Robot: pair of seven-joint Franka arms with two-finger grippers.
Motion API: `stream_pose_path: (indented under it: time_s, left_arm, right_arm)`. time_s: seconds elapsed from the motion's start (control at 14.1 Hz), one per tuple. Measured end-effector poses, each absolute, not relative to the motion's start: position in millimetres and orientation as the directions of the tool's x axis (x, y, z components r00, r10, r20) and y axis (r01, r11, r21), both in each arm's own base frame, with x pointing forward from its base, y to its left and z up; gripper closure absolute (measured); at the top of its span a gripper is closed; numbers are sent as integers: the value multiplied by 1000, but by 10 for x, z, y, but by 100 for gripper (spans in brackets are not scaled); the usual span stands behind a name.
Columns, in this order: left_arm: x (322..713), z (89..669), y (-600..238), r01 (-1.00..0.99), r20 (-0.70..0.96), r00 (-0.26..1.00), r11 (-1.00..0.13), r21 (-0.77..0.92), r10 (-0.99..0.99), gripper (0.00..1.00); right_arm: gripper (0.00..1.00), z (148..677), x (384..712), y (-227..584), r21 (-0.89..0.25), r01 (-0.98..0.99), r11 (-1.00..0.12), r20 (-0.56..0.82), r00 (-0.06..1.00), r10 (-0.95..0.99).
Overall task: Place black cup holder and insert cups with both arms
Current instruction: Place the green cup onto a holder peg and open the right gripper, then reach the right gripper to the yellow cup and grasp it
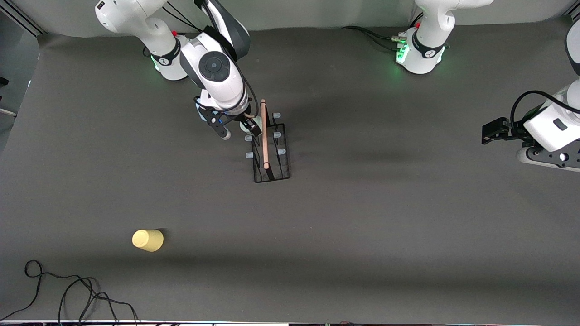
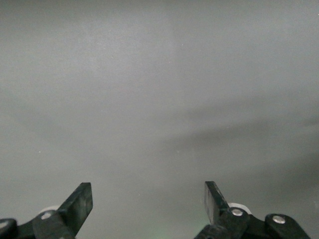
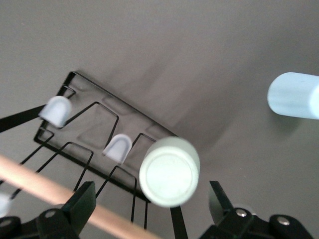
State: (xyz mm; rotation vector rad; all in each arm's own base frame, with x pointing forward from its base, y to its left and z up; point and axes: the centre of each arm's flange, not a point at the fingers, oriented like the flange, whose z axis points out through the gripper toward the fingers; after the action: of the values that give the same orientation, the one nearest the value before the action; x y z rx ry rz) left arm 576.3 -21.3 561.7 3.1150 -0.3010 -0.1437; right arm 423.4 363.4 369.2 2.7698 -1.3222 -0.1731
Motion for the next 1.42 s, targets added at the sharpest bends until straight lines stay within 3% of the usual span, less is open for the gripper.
stream_pose_path:
  time_s: [0.35,0.57,0.85,1.06,1.42]
  left_arm:
    - [5763,5616,-206,-189,-90,978,-982,17,-190,0]
    - [5763,5616,-204,-189,-90,978,-982,17,-190,0]
    - [5763,5616,-202,-189,-91,978,-982,17,-190,0]
    - [5763,5616,-200,-188,-91,978,-982,17,-189,0]
    - [5763,5616,-200,-188,-91,978,-982,17,-189,0]
  right_arm:
    - [0,4924,5001,2968,92,-647,-757,-100,750,-654]
    - [0,5223,5500,2096,34,-483,-875,-83,871,-484]
    - [0,5192,6012,829,40,-217,-975,-54,974,-219]
    - [0,5042,6443,118,31,-87,-996,-37,995,-88]
    - [0,4470,7041,40,30,-24,-999,-3,1000,-24]
